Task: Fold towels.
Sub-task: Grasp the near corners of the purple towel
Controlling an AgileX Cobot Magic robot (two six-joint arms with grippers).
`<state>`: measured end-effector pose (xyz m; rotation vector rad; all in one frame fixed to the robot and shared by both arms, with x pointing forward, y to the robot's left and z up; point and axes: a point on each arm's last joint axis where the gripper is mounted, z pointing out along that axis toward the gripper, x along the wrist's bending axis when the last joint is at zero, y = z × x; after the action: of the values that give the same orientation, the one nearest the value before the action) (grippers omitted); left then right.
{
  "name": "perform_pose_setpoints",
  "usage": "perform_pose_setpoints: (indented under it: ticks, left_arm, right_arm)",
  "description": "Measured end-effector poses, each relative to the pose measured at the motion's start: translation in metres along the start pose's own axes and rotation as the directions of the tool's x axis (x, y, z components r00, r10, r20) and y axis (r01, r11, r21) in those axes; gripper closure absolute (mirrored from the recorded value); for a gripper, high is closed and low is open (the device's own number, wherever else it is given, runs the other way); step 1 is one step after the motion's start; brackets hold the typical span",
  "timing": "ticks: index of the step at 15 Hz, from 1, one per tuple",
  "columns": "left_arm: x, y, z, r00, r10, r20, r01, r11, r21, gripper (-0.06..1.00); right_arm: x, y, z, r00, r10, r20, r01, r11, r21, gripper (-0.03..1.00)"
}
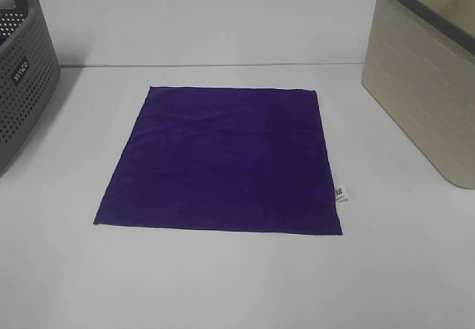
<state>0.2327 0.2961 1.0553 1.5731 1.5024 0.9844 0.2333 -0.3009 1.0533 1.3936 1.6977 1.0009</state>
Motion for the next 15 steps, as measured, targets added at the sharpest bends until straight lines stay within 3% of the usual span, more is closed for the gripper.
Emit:
perform_pose_setpoints:
  ticks: [2,4,7,8,10,13,14,15]
  left_arm:
    - [0.000,0.001,0.000,1.000,-0.002,0.004,0.002,1.000,0.004,-0.04]
    - [0.003,0.043,0.004,1.000,-0.010,0.022,0.005,0.979,0.206,-0.04]
    - [0.008,0.120,0.051,0.998,-0.039,0.051,0.016,0.915,0.402,-0.03]
    - [0.009,0.130,0.064,0.997,-0.045,0.064,0.013,0.902,0.431,-0.03]
    - [0.007,0.144,0.117,0.988,-0.062,0.141,-0.026,0.836,0.549,-0.03]
    - [-0.008,0.115,0.198,0.926,-0.164,0.341,-0.121,0.725,0.678,-0.03]
    - [-0.014,0.088,0.240,0.890,-0.227,0.395,-0.139,0.691,0.710,-0.03]
    - [-0.015,0.082,0.251,0.883,-0.237,0.404,-0.144,0.683,0.716,-0.03]
  right_arm:
    - [0.000,0.003,0.001,1.000,-0.008,-0.002,0.008,1.000,0.013,-0.02]
    - [0.000,0.045,0.022,0.999,0.022,-0.024,-0.014,0.956,0.292,-0.02]
    - [0.000,0.115,0.101,0.998,0.041,-0.053,-0.007,0.848,0.530,-0.02]
    - [0.002,0.123,0.118,0.996,0.044,-0.076,0.005,0.834,0.551,-0.02]
    - [0.011,0.135,0.183,0.980,0.076,-0.185,0.052,0.798,0.600,-0.02]
    - [0.012,0.125,0.235,0.896,0.291,-0.336,-0.013,0.774,0.633,-0.01]
    - [-0.004,0.107,0.252,0.796,0.445,-0.410,-0.100,0.765,0.636,-0.01]
    - [-0.007,0.101,0.255,0.777,0.475,-0.413,-0.126,0.760,0.638,-0.01]
